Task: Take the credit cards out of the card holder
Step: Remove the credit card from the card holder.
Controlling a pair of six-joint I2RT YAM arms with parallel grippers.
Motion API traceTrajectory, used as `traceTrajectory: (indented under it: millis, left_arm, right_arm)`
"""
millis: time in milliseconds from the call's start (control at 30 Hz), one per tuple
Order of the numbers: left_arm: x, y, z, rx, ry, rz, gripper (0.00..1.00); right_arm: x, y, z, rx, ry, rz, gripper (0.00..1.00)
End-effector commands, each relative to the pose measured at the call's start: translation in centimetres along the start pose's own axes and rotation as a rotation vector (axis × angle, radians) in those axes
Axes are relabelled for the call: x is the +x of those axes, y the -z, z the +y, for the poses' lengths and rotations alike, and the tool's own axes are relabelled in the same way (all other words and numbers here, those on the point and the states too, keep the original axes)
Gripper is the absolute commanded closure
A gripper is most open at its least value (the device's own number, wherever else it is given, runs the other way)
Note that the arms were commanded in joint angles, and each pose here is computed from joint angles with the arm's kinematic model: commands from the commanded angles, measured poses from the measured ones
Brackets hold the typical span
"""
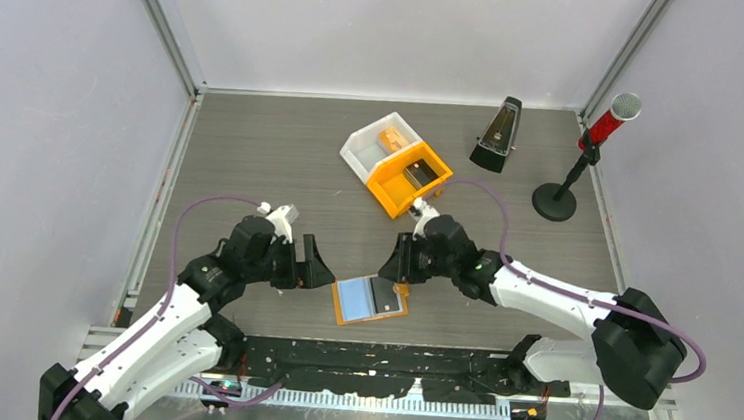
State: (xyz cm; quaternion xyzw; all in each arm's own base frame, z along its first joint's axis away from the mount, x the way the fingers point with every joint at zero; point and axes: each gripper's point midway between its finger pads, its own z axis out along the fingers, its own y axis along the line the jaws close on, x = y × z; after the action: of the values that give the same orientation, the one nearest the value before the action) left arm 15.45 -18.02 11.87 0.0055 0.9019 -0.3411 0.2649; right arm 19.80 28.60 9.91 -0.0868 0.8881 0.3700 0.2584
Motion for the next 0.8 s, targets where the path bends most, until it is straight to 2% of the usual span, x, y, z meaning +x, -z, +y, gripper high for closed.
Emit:
traceTrajectory:
  millis: [0,233,367,500,767]
  left_arm:
    - [-0.9,-0.2,-1.3,0.069,0.010,-0.037,0.16]
    - [-0.4,-0.4,-1.8,0.111,0.040,-0.032,0.18]
    - [-0.2,-0.5,-1.7,0.114,0.047,-0.030,0.20]
    - [0.1,-0.9,-1.9,0.134,0.068,-0.020,0.21]
    - [0.4,-2.1,-1.5,0.119,0.107,0.012,0.27]
  right_arm:
    - [0.7,-0.3,2.8,-0.081,0.016,-0.039,0.65]
    - [3.2,-2.0,2.2,-0.014,0.008,0.006,0.60]
    - [4.1,-2.7,-0.5,0.108,0.018,0.022,0.60]
    - [4.7,-2.5,-2.8,0.204,0.022,0.024,0.58]
    - [5.4,-1.8,-4.6,0.266,0.033,0.017,0.58]
